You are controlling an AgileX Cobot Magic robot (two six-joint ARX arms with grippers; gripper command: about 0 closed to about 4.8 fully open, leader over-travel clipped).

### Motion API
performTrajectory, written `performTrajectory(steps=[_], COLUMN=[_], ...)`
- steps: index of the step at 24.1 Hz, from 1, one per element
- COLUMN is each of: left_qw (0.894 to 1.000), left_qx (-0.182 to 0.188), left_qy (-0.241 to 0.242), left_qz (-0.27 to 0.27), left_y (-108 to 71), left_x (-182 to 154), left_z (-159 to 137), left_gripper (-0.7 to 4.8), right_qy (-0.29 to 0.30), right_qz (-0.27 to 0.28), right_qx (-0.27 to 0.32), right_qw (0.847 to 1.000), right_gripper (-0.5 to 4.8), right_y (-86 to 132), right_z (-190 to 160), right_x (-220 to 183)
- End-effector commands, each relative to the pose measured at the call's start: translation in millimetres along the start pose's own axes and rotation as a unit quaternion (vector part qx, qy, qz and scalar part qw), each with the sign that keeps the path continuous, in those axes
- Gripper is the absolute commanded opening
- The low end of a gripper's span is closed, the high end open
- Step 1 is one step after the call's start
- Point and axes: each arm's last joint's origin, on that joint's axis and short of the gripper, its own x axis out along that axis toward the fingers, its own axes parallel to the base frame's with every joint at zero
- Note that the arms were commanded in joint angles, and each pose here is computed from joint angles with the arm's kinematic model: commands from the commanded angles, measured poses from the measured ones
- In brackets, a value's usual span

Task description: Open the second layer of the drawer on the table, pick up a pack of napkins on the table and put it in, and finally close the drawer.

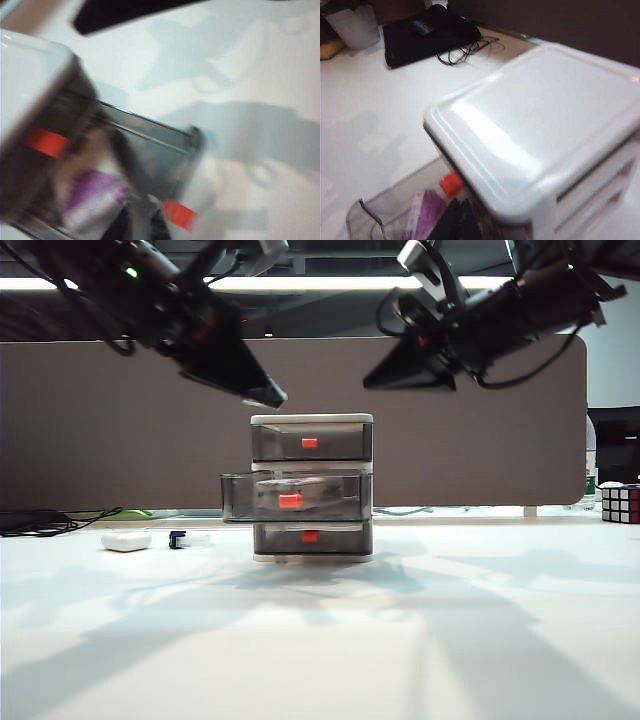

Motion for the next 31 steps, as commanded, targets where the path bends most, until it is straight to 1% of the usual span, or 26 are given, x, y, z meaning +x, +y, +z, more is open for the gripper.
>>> performTrajectory(steps=[1, 4, 5, 8, 11, 12, 14, 16, 19, 22, 27, 31], left_qw=[0.994, 0.989, 0.986, 0.985, 0.984, 0.983, 0.985, 0.986, 0.990, 0.993, 0.996, 0.998], left_qx=[-0.056, -0.070, -0.078, -0.083, -0.087, -0.090, -0.086, -0.081, -0.070, -0.056, -0.050, -0.037], left_qy=[0.053, 0.087, 0.097, 0.102, 0.107, 0.109, 0.105, 0.098, 0.087, 0.079, 0.065, 0.056], left_qz=[-0.076, -0.099, -0.106, -0.110, -0.114, -0.114, -0.111, -0.106, -0.091, -0.066, -0.020, 0.009], left_y=[-13.7, -16.3, -14.3, -8.2, -5.6, -4.4, -3.2, -1.9, 1.2, 5.1, 12.4, 17.1], left_x=[-3, 4, 13, 32, 43, 47, 49, 49, 51, 52, 55, 58], left_z=[-15, -25, -31, -42, -49, -52, -52, -51, -49, -46, -42, -40], left_gripper=[-0.06, -0.06, -0.06, -0.06, -0.06, -0.06, -0.06, -0.06, -0.06, -0.06, -0.06, -0.06], right_qy=[-0.024, -0.034, -0.035, -0.033, -0.024, -0.019, -0.010, -0.002, 0.012, 0.035, 0.062, 0.067], right_qz=[0.003, 0.003, 0.004, 0.014, 0.023, 0.031, 0.036, 0.038, 0.039, 0.025, 0.017, 0.017], right_qx=[-0.017, -0.019, -0.019, -0.020, -0.019, -0.019, -0.016, -0.013, -0.006, 0.006, -0.005, -0.011], right_qw=[1.000, 0.999, 0.999, 0.999, 0.999, 0.999, 0.999, 0.999, 0.999, 0.999, 0.998, 0.998], right_gripper=[-0.04, -0.05, -0.05, -0.05, -0.05, -0.05, -0.05, -0.04, -0.05, -0.05, -0.04, -0.05], right_y=[-3, -11, -17, -24, -27, -27, -27, -27, -27, -29, -30, -30], right_z=[16, 29, 37, 48, 52, 52, 50, 45, 37, 29, 22, 21], right_x=[6, 17, 26, 51, 71, 85, 100, 106, 112, 113, 114, 114])
